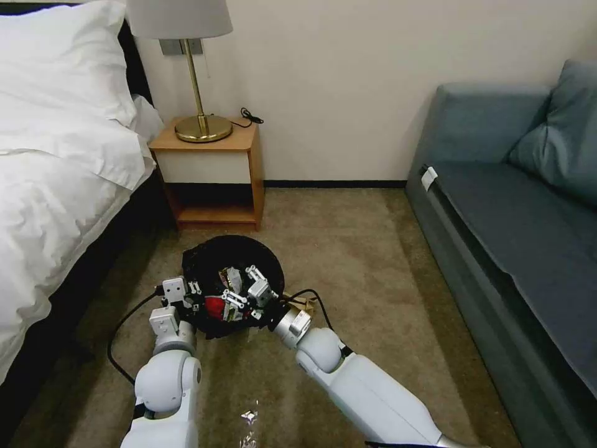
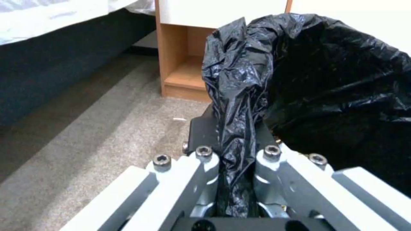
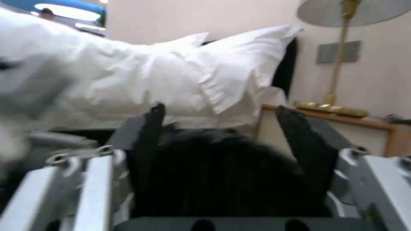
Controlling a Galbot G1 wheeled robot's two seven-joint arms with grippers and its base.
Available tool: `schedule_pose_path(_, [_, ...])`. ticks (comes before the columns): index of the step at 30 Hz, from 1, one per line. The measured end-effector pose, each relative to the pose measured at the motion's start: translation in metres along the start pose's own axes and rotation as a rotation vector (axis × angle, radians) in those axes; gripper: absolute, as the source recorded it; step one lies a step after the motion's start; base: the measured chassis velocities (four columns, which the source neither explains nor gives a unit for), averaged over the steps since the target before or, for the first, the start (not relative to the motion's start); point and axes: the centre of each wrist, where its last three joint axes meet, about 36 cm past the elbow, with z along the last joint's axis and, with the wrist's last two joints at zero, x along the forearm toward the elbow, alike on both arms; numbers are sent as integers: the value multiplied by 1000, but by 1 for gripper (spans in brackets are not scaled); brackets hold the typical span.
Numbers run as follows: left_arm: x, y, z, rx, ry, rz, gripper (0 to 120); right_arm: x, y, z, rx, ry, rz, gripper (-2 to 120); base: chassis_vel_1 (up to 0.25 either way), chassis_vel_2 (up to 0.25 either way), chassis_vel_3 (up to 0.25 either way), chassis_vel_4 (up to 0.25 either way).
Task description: Pick up the trash bin, then pick up the garbage on the floor and place it into the trash bin.
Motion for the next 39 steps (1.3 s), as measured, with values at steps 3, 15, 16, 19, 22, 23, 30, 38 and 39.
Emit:
schedule_pose_path(3, [0, 4, 0, 4, -1, -8, 5, -10, -28, -10, 43, 4, 29, 84, 0, 0, 0, 0])
schedule_pose_path(15, [2, 28, -10, 33, -36, -72, 5, -1, -189, -18, 205, 366, 100, 100, 0, 0, 0, 0])
schedule_pose_path(16, [2, 28, -10, 33, -36, -72, 5, -1, -189, -18, 205, 366, 100, 100, 0, 0, 0, 0])
schedule_pose_path(19, [2, 32, -10, 39, -37, -81, 5, 1, -208, -7, 224, 481, 68, 100, 0, 0, 0, 0])
schedule_pose_path(22, [3, 33, -11, 43, -39, -83, 5, -3, -224, 3, 272, 594, 25, 100, 0, 0, 0, 0])
schedule_pose_path(23, [3, 33, -11, 43, -39, -83, 5, -3, -224, 3, 272, 594, 25, 100, 0, 0, 0, 0])
schedule_pose_path(30, [2, 32, -14, 45, -52, -83, 5, 16, -252, 22, 352, 786, -86, 100, 0, 0, 0, 0])
schedule_pose_path(38, [1, 30, -13, 40, -54, -81, 5, 37, -260, 35, 326, 867, -304, 100, 0, 0, 0, 0])
schedule_pose_path(39, [0, 29, -13, 39, -54, -79, 5, 40, -260, 38, 314, 874, -349, 100, 0, 0, 0, 0])
